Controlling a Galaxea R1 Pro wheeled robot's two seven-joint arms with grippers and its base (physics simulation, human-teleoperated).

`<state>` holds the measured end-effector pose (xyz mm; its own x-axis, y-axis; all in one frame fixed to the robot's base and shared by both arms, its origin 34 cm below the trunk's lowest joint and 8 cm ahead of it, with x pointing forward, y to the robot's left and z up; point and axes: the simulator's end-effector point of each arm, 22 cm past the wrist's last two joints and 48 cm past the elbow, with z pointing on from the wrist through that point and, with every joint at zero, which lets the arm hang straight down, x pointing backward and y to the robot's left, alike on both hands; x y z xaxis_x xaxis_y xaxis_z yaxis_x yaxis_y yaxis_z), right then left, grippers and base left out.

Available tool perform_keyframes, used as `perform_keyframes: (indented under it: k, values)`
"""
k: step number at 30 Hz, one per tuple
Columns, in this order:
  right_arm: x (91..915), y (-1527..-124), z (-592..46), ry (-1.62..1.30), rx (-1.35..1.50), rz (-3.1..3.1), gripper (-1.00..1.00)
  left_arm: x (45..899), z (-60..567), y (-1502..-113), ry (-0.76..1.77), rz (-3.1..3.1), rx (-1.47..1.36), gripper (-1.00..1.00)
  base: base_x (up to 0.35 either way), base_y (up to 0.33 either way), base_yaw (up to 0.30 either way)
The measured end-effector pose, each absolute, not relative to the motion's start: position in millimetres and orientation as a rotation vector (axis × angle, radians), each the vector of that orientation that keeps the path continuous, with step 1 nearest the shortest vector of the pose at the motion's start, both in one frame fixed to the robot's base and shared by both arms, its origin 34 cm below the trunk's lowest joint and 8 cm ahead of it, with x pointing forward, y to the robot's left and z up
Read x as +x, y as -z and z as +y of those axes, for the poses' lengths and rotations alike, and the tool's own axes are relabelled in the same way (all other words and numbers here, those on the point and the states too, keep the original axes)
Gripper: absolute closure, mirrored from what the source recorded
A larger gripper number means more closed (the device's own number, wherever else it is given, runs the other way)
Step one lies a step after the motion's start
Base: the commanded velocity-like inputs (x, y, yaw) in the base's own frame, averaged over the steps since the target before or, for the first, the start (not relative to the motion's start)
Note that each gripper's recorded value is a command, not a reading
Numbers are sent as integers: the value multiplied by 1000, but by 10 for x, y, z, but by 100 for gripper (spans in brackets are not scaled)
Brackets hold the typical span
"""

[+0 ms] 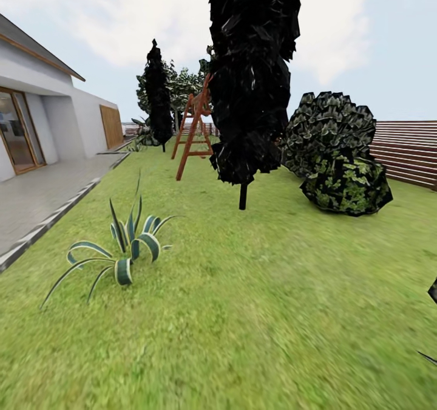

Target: Take the three Easter eggs out of the wicker basket on the lawn in the garden, then place them on the lawn next to a single tree (choose any tree) so that all three eggs are next to the same tree and none are left in the basket.

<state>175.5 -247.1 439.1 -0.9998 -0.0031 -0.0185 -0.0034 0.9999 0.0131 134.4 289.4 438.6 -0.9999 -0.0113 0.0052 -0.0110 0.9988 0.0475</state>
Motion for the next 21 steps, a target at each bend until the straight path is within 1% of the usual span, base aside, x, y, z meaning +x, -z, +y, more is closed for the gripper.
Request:
perform_keyframes:
  k: [21]
  values:
    - [1753, -4390, -2485, -16, -6, 3124, -100, 1344, 2894, -4386, 74, -3135, 18, -100, 334, 0, 0]
